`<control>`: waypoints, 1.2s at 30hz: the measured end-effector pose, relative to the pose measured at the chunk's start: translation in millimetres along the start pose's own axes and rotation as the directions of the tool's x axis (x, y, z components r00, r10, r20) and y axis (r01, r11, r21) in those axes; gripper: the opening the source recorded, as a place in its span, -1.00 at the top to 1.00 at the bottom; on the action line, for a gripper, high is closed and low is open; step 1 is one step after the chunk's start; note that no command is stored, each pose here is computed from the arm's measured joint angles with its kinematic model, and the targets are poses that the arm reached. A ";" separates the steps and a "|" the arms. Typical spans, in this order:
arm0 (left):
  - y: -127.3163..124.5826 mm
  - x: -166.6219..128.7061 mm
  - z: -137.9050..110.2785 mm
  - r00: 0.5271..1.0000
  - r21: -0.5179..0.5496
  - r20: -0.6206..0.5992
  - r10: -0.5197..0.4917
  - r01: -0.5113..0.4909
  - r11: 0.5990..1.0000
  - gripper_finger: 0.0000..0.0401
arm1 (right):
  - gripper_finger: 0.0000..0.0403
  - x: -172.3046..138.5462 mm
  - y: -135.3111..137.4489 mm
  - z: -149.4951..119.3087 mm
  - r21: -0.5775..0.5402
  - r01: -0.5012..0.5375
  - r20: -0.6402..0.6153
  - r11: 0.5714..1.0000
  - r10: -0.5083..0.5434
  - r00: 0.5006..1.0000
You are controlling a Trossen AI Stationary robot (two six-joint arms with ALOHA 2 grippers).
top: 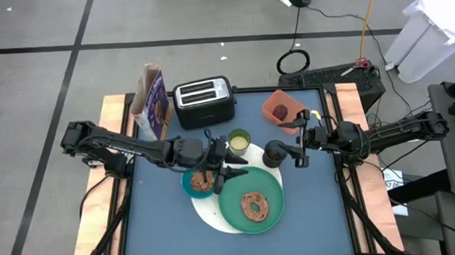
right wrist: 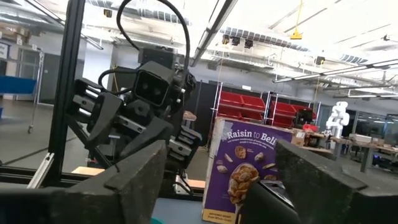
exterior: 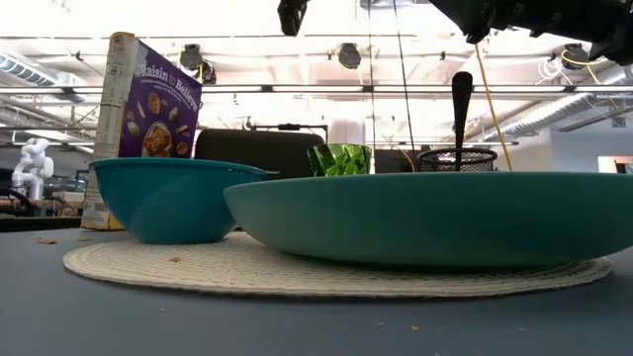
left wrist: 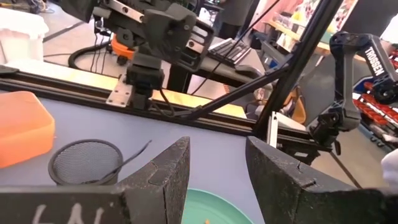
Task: Arrange a breakfast setting
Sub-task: Put the red apple on the white mat
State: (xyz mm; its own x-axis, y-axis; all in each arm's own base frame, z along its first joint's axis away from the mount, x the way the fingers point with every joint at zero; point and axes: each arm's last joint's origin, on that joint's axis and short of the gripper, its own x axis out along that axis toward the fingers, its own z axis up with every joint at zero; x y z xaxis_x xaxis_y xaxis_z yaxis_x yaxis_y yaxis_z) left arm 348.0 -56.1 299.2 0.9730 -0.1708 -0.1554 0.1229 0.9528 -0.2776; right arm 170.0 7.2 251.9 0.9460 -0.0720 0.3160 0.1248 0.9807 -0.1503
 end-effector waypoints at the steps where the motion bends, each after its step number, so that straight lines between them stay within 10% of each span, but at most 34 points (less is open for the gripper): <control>1: 1.1 0.0 0.1 1.000 -0.001 -0.001 0.003 -0.003 1.000 0.20 | -0.50 0.0 0.0 0.0 0.000 0.001 0.000 1.000 -0.001 1.000; 25: 20.2 -0.9 4.9 0.998 -0.011 0.008 0.058 -0.058 0.998 0.20 | -0.74 0.1 -6.9 -0.7 -0.056 0.188 -0.038 0.981 -0.190 0.981; 36: 20.2 -0.9 4.9 0.998 -0.011 0.008 0.058 -0.058 0.998 0.20 | -0.74 33.0 -42.6 51.8 -0.126 0.388 -0.201 0.913 -0.407 0.891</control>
State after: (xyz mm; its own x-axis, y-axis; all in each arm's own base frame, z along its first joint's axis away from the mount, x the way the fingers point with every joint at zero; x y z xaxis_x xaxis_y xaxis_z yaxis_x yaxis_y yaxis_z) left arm 350.6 -35.4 298.4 0.9800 -0.1136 -0.1635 0.0646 0.9582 -0.2786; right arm 180.3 -27.5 317.2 0.8522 -0.4998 0.1547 0.5192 0.8443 -0.1328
